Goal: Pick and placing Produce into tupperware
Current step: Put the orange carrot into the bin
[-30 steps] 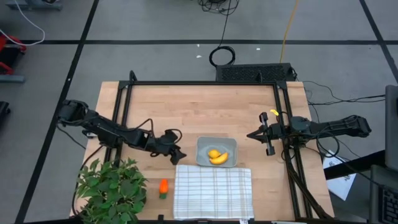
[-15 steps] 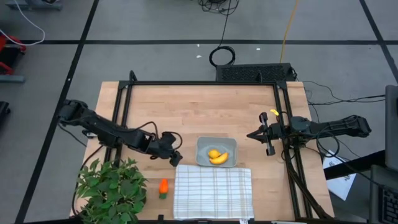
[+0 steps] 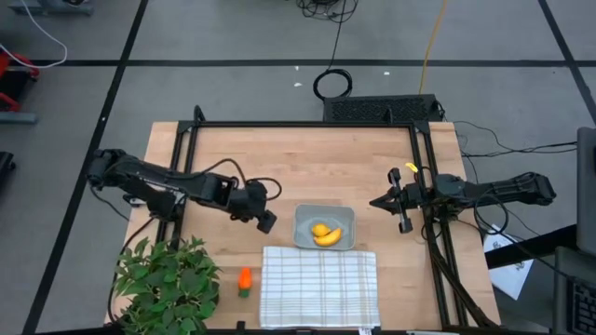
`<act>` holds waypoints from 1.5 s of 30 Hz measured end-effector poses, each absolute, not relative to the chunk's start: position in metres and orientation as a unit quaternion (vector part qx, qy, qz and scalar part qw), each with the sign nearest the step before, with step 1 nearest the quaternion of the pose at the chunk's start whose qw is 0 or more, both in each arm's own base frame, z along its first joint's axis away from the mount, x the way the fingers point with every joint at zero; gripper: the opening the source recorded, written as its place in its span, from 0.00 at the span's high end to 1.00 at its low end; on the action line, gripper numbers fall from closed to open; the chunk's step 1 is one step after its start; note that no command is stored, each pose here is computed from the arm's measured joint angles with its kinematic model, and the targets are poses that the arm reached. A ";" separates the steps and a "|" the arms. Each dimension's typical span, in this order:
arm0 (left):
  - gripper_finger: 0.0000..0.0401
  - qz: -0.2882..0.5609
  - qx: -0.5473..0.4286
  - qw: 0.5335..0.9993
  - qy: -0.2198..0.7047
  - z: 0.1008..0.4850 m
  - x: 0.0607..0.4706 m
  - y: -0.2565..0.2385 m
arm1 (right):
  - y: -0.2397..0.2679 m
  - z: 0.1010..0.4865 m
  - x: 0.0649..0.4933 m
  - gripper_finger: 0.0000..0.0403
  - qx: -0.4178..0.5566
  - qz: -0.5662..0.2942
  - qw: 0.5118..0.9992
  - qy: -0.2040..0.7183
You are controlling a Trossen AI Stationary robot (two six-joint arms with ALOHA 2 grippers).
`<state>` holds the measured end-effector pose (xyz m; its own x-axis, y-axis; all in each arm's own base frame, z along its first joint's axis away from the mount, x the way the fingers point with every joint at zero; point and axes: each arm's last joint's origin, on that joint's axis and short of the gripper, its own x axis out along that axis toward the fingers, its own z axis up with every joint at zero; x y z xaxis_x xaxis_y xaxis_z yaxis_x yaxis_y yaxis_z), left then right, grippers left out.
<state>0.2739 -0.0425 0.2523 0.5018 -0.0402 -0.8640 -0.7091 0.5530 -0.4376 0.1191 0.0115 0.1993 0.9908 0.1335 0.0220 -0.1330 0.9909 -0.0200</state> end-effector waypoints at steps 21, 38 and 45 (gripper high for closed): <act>0.23 0.247 -0.506 0.614 0.552 0.207 0.270 -0.128 | 0.012 0.198 0.120 1.00 -0.010 0.069 0.998 -0.004; 0.23 0.279 -0.518 0.553 0.590 0.183 0.267 -0.152 | 0.012 0.194 0.124 1.00 -0.019 0.069 0.997 0.016; 0.23 0.262 -0.524 0.549 0.597 0.181 0.268 -0.159 | 0.012 0.193 0.124 1.00 -0.022 0.069 0.997 0.020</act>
<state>0.2684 -0.1587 0.1811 0.1507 -0.3368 -0.9294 -0.9126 0.3139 -0.2618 0.1244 0.0121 0.1927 0.9896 0.1372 -0.0431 -0.1389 0.9895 -0.0402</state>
